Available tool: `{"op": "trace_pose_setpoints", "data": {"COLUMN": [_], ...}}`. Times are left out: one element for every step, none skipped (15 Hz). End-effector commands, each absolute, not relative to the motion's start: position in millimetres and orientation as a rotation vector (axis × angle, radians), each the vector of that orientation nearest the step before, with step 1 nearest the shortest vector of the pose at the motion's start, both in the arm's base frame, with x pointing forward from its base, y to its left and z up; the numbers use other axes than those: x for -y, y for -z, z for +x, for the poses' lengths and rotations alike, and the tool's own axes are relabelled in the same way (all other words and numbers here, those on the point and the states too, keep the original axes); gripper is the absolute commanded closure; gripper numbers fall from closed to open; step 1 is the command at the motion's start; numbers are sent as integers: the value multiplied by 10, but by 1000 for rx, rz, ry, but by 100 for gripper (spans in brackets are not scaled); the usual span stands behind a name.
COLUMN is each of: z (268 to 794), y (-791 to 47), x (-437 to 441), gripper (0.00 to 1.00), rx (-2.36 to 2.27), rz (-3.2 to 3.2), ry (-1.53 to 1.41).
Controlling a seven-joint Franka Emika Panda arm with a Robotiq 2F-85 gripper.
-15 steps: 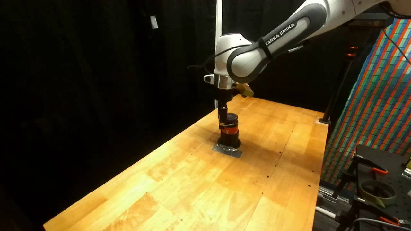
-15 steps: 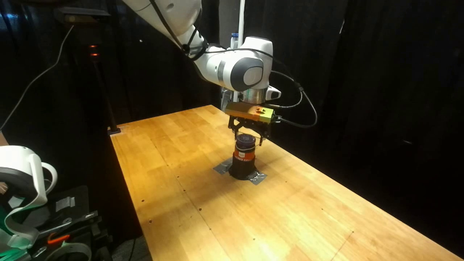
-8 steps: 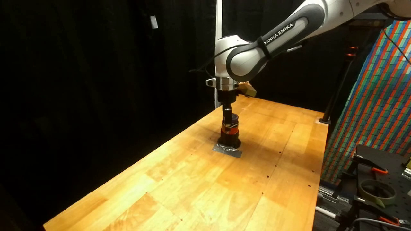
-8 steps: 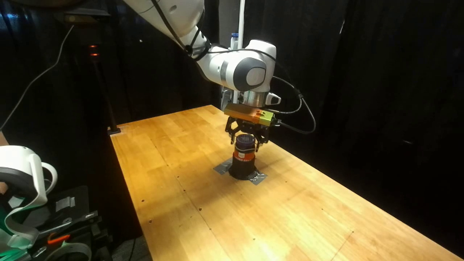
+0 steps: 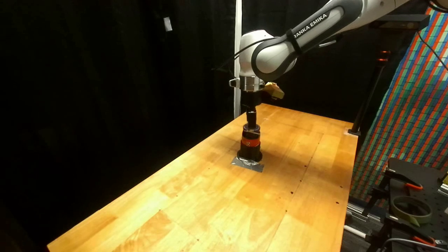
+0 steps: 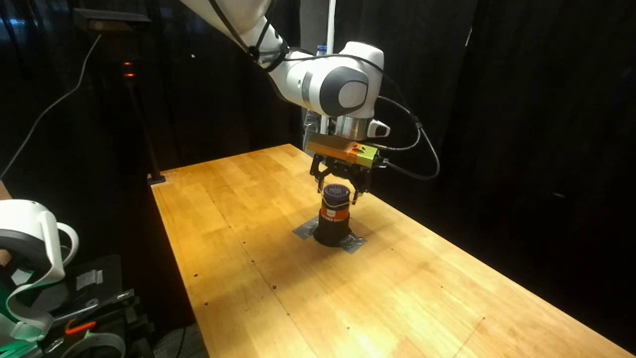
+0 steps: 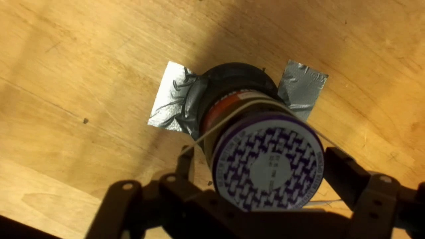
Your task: Put the rubber band on the brown cup
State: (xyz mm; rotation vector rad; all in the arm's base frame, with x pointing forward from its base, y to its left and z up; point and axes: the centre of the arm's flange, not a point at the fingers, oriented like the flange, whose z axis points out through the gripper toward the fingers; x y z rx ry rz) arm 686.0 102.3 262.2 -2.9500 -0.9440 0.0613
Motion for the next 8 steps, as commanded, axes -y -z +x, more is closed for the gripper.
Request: {"op": "trace_pose_setpoints", "data": {"z": [6671, 6657, 6644, 6629, 6614, 6602, 6590, 6573], "y": [-2612, -2561, -2509, -2478, -2452, -2445, -2451, -2464], "x": [-883, -873, -868, -865, -860, -851, -837, -812], "gripper": [0, 0, 0, 0, 0, 0, 0, 0], "rx": [881, 869, 873, 869, 866, 860, 851, 839], "rz": [-2920, -2918, -2912, -2911, -2912, -2916, -2917, -2920], "ry": [-106, -115, -121, -130, -140, -141, -147, -154]}}
